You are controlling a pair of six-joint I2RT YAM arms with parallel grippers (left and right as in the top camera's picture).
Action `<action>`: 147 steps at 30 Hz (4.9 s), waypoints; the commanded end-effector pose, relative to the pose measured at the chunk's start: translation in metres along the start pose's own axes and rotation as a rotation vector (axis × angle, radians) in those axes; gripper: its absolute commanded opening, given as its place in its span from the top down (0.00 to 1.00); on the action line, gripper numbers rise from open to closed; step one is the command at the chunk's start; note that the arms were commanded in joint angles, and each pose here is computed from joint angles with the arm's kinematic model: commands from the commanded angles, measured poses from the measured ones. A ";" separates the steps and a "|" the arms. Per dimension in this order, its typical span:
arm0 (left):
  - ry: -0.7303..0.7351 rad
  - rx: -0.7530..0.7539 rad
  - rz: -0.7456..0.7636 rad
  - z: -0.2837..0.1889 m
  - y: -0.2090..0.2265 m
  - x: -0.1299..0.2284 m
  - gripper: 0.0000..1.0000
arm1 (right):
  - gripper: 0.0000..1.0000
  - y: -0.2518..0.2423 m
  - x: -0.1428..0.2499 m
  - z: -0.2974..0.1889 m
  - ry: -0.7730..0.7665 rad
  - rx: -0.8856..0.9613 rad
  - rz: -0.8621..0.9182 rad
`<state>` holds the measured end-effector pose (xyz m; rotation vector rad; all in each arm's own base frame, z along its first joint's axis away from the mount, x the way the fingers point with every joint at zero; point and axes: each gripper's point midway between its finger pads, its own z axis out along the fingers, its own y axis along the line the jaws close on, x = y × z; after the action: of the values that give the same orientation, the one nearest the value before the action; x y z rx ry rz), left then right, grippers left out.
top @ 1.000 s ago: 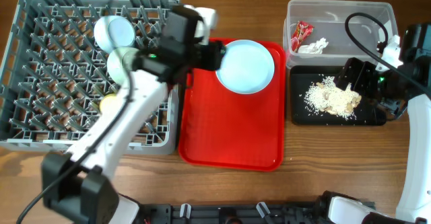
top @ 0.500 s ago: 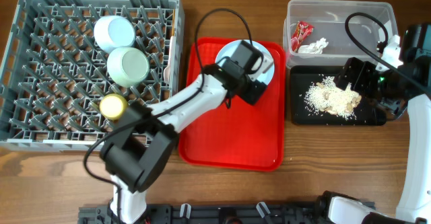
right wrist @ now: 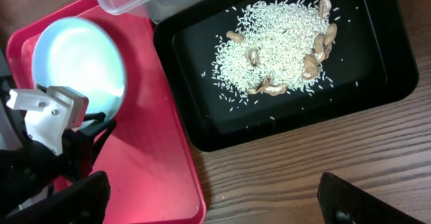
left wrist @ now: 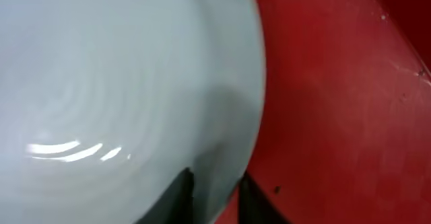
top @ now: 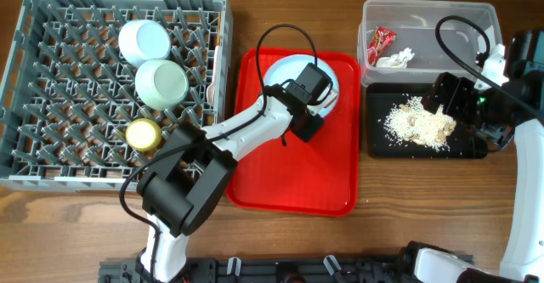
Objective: Sort waste into correct bins and load items into the dishwasher rack
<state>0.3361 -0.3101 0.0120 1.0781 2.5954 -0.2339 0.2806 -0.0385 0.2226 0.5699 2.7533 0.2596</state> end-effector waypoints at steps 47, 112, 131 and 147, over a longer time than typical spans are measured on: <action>-0.324 -0.087 -0.115 -0.134 0.016 -0.066 0.96 | 0.01 0.001 0.001 0.003 0.011 -0.014 -0.003; -0.564 -0.114 -0.879 -0.269 0.258 0.035 0.00 | 0.00 0.083 -0.015 -0.001 -0.089 -0.311 -0.276; 0.128 -0.215 -1.039 -0.230 0.174 0.168 0.00 | 0.00 0.099 -0.006 0.011 -0.122 -0.143 -0.291; -0.533 -0.241 -0.869 -0.279 0.118 0.182 0.00 | 0.00 0.054 0.067 -0.032 -0.534 -0.229 -0.323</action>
<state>0.2502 -0.0277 0.2012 -0.2791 2.4016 -0.3003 0.2458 0.0409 0.2484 0.0770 2.2611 0.3190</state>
